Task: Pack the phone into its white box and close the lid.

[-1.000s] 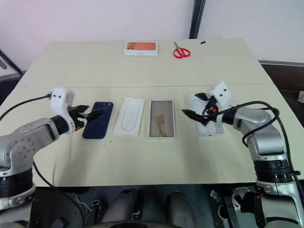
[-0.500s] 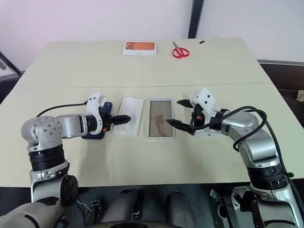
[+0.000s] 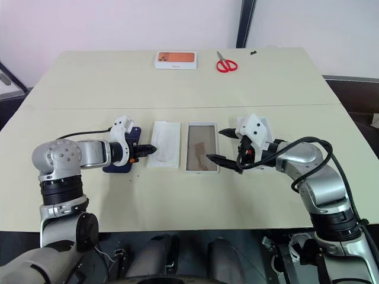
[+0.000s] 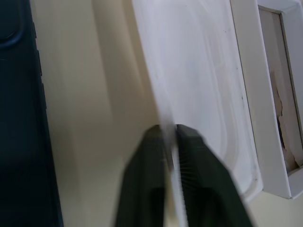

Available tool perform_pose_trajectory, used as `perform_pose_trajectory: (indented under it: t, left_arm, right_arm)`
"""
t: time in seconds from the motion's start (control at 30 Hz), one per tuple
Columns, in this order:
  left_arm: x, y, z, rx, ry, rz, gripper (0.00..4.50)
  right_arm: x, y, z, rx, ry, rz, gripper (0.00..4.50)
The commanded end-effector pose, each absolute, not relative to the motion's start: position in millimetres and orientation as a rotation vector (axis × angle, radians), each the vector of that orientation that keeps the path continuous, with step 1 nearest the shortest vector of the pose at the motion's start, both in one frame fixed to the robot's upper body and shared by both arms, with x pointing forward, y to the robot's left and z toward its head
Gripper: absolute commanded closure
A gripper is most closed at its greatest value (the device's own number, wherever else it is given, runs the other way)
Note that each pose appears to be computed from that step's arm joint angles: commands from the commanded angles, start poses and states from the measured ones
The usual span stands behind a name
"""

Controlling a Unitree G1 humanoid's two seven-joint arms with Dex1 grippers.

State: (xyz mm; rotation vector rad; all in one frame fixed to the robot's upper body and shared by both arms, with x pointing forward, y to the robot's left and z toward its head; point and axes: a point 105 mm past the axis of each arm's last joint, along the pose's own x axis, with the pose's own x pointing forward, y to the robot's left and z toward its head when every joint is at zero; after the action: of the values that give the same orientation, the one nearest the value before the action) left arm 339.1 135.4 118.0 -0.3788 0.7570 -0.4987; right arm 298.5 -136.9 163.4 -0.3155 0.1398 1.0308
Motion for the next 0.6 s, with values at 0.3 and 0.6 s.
perform_pose_trajectory:
  t: [0.3,0.6]
  left_arm:
    - [349.6,164.2,155.3,-0.529,0.599,-0.473,4.49]
    - [352.0,129.4,188.9,-0.598,0.51,-0.646,4.49]
  right_arm:
    - [293.0,-131.1,172.3,-0.346,0.091,1.05,0.0]
    - [295.7,-135.6,175.7,-0.357,0.088,1.032,0.0]
